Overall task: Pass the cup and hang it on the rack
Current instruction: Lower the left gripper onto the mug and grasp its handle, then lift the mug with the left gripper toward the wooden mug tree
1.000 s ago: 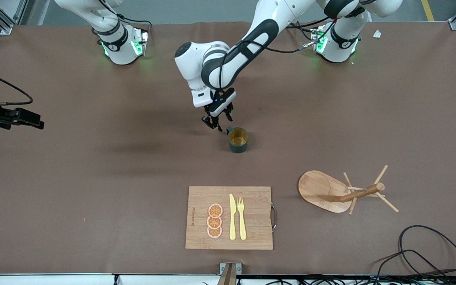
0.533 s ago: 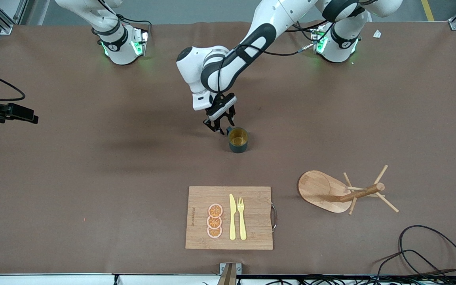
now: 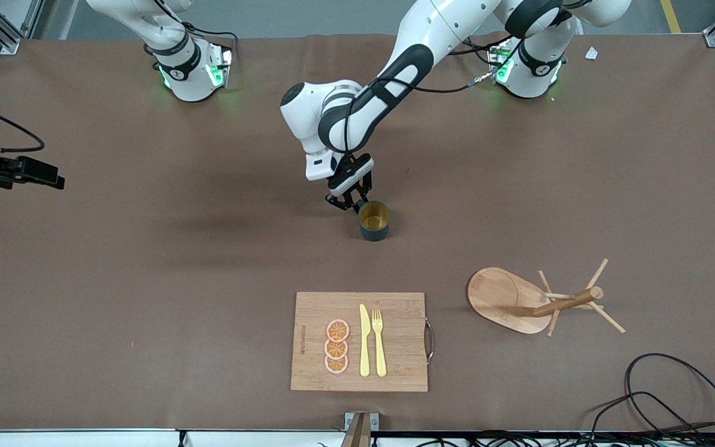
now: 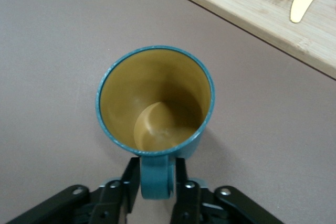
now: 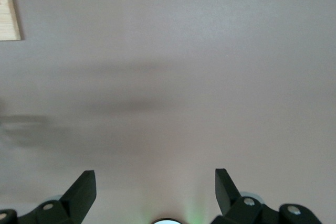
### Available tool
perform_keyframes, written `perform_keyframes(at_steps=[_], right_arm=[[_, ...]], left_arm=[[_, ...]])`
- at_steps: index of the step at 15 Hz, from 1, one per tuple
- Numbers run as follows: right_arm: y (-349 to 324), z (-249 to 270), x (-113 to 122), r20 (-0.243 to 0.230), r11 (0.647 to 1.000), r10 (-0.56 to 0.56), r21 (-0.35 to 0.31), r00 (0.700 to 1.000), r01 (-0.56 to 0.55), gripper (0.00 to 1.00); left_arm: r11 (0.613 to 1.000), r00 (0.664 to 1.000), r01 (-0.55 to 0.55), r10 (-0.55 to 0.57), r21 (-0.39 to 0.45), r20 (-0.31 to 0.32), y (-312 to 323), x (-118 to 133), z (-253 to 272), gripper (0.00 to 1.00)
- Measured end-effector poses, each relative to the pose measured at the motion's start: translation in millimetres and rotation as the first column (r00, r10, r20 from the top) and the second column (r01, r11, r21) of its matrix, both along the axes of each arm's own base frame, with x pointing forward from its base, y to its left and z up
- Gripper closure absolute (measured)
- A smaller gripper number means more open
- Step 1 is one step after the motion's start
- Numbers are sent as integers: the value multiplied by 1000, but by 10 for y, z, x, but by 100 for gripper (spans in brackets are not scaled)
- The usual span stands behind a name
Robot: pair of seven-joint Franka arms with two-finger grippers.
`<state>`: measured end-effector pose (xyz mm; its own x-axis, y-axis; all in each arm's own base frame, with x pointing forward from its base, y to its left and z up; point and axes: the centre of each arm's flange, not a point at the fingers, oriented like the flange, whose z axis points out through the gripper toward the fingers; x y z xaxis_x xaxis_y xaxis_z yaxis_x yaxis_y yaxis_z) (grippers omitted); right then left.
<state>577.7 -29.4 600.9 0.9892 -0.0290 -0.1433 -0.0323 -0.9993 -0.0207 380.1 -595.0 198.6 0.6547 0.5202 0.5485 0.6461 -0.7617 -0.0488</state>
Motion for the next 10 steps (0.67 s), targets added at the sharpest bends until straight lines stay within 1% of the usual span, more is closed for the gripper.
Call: perform_keyframes(at_steps=[1, 3, 4, 6, 7, 10], right_arm=[[23, 64, -48, 8, 1000, -3, 0, 1000, 3, 0], [32, 152, -181, 21, 1000, -8, 3, 1000, 8, 0], [28, 184, -256, 27, 1000, -9, 4, 1000, 9, 0], [17, 255, -411, 38, 1000, -9, -1, 999, 9, 0], [14, 293, -479, 44, 1000, -8, -4, 999, 8, 0], [20, 389, -617, 59, 1000, -6, -6, 998, 6, 0]], left_arm=[[1000, 1000, 0, 0, -2, 1, -4, 8, 12, 80], [1000, 1000, -4, 4, -8, 9, -7, 60, 55, 79], [1000, 1000, -11, 11, -14, 18, 2, 129, 110, 79], [998, 999, -38, 40, -50, 36, 72, 422, 397, 79], [996, 998, -53, 55, -77, 24, 147, 619, 625, 79], [982, 996, -82, 74, -170, -48, 528, 1188, 1434, 79]])
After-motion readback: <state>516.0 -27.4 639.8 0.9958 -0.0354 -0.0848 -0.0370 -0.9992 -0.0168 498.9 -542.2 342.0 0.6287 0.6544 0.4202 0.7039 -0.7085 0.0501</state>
